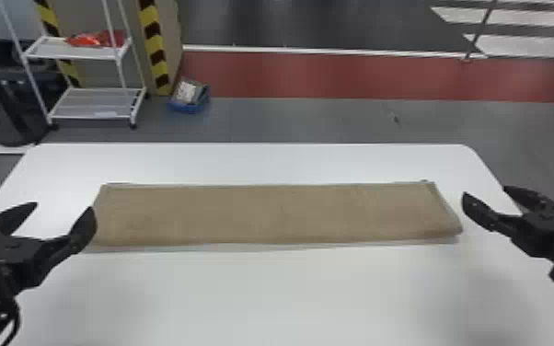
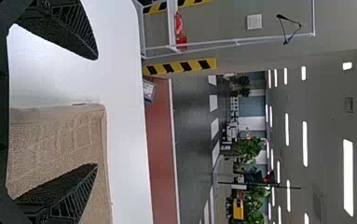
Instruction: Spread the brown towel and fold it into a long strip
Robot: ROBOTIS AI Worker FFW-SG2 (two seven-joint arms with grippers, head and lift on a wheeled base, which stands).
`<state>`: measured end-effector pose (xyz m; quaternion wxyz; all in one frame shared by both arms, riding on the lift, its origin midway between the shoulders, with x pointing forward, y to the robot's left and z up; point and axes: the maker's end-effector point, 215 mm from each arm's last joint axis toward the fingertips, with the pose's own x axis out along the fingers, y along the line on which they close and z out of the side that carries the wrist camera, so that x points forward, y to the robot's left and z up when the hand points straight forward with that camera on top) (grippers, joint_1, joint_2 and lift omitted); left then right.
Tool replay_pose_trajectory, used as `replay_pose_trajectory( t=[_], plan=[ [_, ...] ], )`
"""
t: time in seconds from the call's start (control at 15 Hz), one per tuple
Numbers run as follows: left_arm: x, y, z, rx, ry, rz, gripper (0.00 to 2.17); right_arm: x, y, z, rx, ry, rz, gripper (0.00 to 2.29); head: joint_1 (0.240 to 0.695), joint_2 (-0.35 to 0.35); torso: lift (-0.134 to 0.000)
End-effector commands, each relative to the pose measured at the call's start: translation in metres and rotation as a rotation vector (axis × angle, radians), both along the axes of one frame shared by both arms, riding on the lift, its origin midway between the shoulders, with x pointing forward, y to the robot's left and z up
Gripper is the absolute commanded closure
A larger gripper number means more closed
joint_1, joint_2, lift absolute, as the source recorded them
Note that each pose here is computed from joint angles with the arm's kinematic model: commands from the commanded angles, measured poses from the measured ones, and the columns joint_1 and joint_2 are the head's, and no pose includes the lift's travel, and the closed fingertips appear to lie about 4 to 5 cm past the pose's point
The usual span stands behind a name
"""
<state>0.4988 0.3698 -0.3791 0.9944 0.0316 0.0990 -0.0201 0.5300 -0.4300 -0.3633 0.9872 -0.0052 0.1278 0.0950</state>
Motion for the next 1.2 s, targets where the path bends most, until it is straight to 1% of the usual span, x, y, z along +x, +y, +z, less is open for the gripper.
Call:
replay_pose_trajectory(
  t=[0.0,0.13,0.2,0.27,0.4,0.47,0.53,0.6,0.73,0.93,1.13],
  plan=[
    [-0.017,-0.008,0.005,-0.011,-0.024,0.005,0.07,-0.022,0.014,0.012,-0.003,-0.052,-0.006,0.07,0.695,-0.064,-0.123],
    [-0.03,-0.015,0.019,-0.019,-0.066,0.032,0.07,-0.04,0.032,0.031,-0.005,-0.124,-0.008,0.08,0.695,-0.061,-0.123],
    [-0.033,-0.024,0.027,-0.025,-0.087,0.026,0.07,-0.045,0.04,0.04,-0.005,-0.156,0.0,0.08,0.695,-0.058,-0.123],
    [-0.037,-0.037,0.034,-0.023,-0.113,0.015,0.07,-0.049,0.054,0.045,0.015,-0.171,0.006,0.08,0.695,-0.054,-0.123],
    [-0.04,-0.064,0.041,-0.004,-0.142,0.004,0.07,-0.057,0.084,0.045,0.031,-0.176,0.02,0.09,0.695,-0.049,-0.123],
    [-0.042,-0.076,0.042,0.001,-0.152,0.006,0.07,-0.059,0.101,0.047,0.035,-0.195,0.034,0.09,0.695,-0.048,-0.123],
    [-0.043,-0.089,0.044,-0.002,-0.162,0.0,0.07,-0.061,0.115,0.043,0.055,-0.196,0.034,0.09,0.695,-0.046,-0.123],
    [-0.045,-0.104,0.05,-0.011,-0.189,-0.021,0.06,-0.064,0.129,0.038,0.079,-0.19,0.046,0.1,0.695,-0.044,-0.123],
    [-0.05,-0.128,0.058,-0.014,-0.223,-0.036,0.06,-0.074,0.158,0.037,0.099,-0.215,0.071,0.11,0.695,-0.041,-0.123],
    [-0.054,-0.155,0.058,-0.009,-0.226,-0.075,0.06,-0.085,0.18,0.039,0.105,-0.232,0.055,0.11,0.695,-0.041,-0.123],
    [-0.058,-0.17,0.066,-0.007,-0.246,-0.094,0.06,-0.085,0.181,0.041,0.116,-0.241,0.017,0.12,0.695,-0.053,-0.123]
  ],
)
